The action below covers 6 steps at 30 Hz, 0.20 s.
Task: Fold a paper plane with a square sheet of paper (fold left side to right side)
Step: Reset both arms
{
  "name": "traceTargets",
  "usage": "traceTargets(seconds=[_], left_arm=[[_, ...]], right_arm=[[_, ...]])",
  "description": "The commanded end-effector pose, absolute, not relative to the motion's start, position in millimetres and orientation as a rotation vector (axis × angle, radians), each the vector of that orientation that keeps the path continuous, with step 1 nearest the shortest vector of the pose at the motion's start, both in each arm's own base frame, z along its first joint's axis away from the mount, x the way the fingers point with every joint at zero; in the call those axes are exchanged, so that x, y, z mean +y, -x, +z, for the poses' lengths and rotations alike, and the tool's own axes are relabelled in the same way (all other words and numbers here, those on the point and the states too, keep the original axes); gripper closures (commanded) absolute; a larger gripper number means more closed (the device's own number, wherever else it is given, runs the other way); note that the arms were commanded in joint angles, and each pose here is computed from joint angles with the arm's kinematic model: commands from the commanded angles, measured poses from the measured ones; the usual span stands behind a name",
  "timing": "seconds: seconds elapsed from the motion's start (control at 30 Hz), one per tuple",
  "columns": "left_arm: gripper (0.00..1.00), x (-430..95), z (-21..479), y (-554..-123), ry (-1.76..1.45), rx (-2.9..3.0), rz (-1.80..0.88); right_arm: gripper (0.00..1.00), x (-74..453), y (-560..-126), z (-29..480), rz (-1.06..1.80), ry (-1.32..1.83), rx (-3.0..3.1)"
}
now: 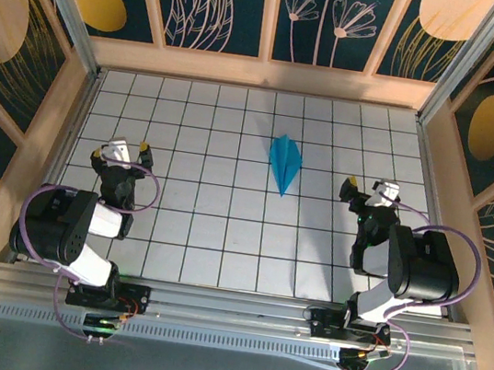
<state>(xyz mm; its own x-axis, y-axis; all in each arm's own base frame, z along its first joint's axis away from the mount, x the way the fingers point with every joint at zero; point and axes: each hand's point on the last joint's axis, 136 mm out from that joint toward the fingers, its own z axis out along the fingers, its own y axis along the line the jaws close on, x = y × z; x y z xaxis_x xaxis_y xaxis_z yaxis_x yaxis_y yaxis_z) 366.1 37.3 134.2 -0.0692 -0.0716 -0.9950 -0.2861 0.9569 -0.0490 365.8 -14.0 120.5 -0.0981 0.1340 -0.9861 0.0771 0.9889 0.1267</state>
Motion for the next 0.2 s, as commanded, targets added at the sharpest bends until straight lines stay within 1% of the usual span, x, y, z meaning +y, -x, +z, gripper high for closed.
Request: traceTargets(seconds=[0.0, 0.17], left_arm=[[0.01, 36.0, 138.6, -368.2, 0.283, 1.621, 0.151], [0.01, 36.1, 138.6, -368.2, 0.284, 1.621, 0.151]], right_arm=[[0.01, -14.9, -373.0, 128.4, 0.031, -0.147, 1.652], [0.01, -15.9, -373.2, 129.4, 0.032, -0.151, 1.648]])
